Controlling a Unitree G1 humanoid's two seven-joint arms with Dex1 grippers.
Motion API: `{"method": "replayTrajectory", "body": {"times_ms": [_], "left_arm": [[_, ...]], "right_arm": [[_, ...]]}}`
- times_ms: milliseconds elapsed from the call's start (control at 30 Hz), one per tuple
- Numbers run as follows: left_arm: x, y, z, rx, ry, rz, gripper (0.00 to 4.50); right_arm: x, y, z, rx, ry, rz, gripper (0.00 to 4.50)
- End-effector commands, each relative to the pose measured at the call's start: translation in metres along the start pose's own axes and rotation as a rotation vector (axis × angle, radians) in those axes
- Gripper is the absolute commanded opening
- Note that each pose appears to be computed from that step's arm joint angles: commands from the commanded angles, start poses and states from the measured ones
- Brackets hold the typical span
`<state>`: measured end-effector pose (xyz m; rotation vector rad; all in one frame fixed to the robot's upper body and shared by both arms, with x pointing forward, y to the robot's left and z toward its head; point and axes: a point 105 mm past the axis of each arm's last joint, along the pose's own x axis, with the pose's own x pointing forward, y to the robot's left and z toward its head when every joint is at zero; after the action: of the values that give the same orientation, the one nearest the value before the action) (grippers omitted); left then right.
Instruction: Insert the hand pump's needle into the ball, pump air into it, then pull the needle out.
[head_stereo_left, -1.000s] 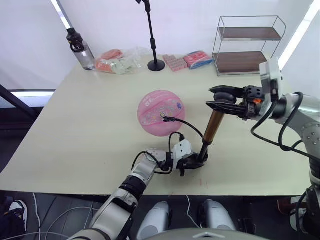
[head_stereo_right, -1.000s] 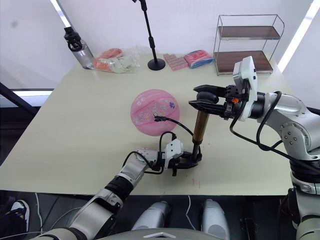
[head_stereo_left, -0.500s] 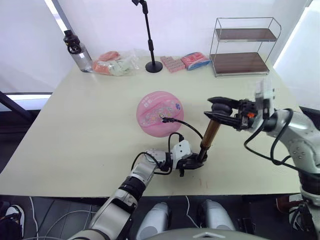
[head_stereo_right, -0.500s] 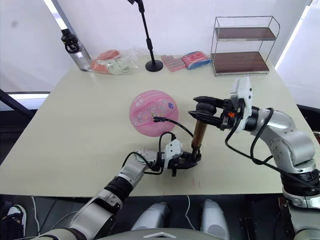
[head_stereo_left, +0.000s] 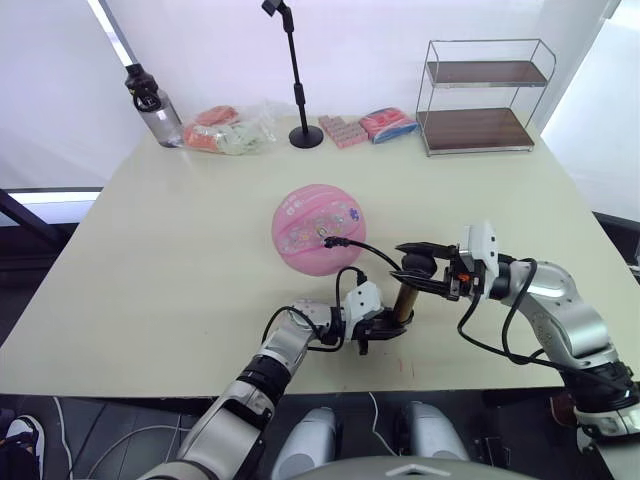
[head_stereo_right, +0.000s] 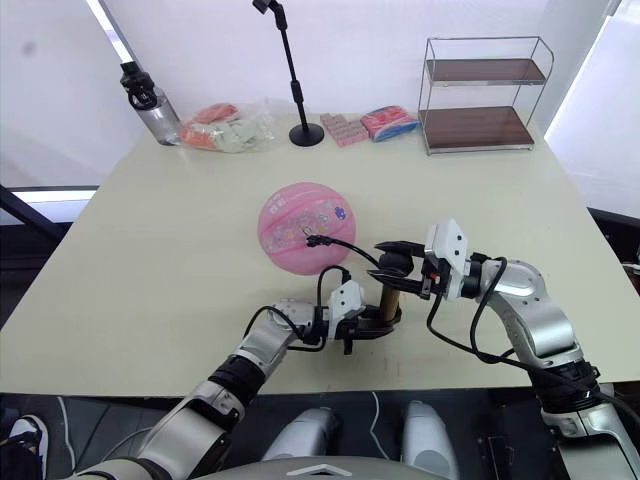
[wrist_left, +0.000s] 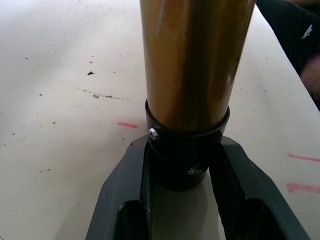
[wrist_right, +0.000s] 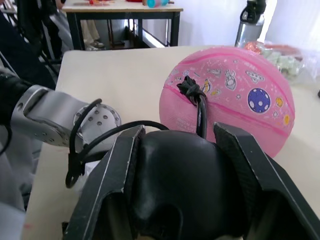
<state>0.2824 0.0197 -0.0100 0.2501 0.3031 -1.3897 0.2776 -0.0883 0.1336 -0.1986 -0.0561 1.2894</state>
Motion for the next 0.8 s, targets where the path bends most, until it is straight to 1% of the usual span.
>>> {"method": "replayTrajectory", "body": {"times_ms": [33, 167, 433, 667, 800], "left_arm": [[-0.021, -0.007, -0.06, -0.156, 0.203, 0.034, 1.11], [-0.02, -0.007, -0.06, -0.155, 0.204, 0.033, 1.11], [-0.019, -0.006, -0.06, -0.148, 0.208, 0.022, 1.11], [-0.019, -0.007, -0.061, -0.149, 0.211, 0.017, 1.11], [-0.019, -0.008, -0.061, -0.151, 0.211, 0.017, 1.11]], "right_arm": [[-0.002, 0.012, -0.013, 0.07, 0.078, 0.058, 1.66], [-0.008, -0.005, 0.041, -0.005, -0.012, 0.037, 1.66], [-0.025, -0.018, 0.111, -0.073, -0.094, 0.013, 1.66], [-0.036, -0.021, 0.161, -0.121, -0.157, 0.008, 1.66], [-0.04, -0.023, 0.176, -0.125, -0.176, 0.0, 1.66]]}}
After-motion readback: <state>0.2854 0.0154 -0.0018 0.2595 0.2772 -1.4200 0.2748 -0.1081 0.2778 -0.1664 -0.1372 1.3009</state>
